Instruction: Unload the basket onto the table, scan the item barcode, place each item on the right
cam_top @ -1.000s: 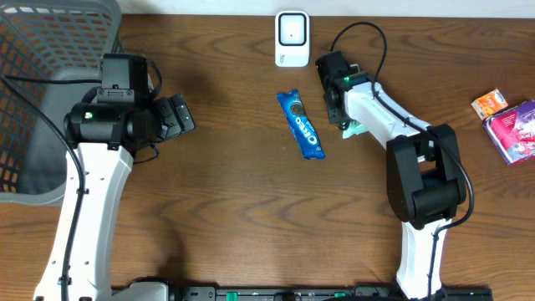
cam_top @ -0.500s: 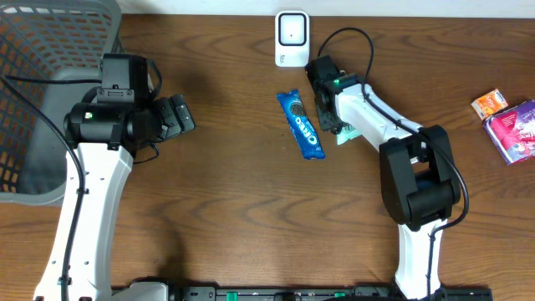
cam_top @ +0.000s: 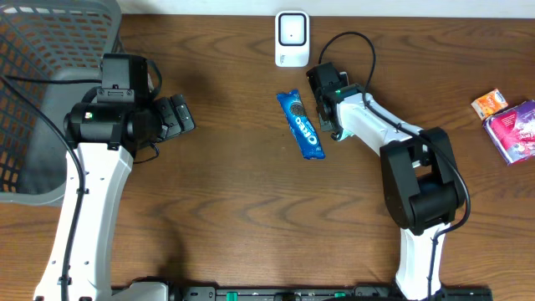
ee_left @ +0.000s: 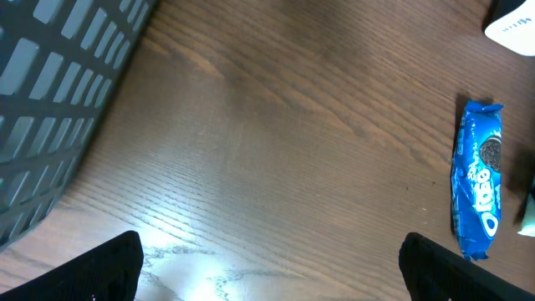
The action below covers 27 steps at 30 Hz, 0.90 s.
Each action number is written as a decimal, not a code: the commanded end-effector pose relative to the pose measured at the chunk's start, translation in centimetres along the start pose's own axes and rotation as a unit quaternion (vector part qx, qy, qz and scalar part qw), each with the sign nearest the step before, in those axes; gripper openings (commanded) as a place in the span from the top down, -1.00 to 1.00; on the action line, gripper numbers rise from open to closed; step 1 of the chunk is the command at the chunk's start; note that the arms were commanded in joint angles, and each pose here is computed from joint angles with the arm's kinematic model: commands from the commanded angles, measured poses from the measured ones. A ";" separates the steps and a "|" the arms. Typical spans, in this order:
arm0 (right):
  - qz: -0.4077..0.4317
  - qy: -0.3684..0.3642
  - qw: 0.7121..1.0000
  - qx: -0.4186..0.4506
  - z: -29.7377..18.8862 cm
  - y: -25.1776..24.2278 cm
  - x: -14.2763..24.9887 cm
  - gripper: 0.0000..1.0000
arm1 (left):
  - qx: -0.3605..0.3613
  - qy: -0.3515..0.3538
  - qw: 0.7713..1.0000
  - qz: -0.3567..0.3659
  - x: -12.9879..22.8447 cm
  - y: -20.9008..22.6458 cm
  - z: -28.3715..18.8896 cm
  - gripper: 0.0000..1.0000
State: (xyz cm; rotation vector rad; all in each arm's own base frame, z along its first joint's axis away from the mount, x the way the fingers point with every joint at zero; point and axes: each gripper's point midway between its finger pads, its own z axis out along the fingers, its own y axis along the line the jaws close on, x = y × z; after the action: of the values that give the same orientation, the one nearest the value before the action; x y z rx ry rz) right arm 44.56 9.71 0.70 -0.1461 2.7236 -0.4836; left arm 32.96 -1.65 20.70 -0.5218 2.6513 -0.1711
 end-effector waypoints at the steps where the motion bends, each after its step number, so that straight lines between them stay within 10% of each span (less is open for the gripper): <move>1: -0.009 0.065 0.998 -0.012 2.9 1.0 4.3 0.78 | -0.006 -0.003 1.000 -0.002 -0.2 0.2 0.0 -0.95; 16: 0.058 0.072 0.971 -0.220 -2.3 4.2 -1.8 0.98 | -0.006 -0.003 1.000 -0.002 -0.2 0.2 0.0 -0.96; 27: 0.100 0.050 0.802 -0.587 -9.1 4.7 -5.2 0.98 | -0.006 -0.003 1.000 -0.002 -0.2 0.2 0.0 -0.96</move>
State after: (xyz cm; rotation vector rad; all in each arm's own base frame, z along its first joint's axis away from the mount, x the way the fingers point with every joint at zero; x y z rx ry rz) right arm 46.24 15.46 5.20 -0.0419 2.8196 0.8854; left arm 32.95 -1.65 20.71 -0.5218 2.6513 -0.1711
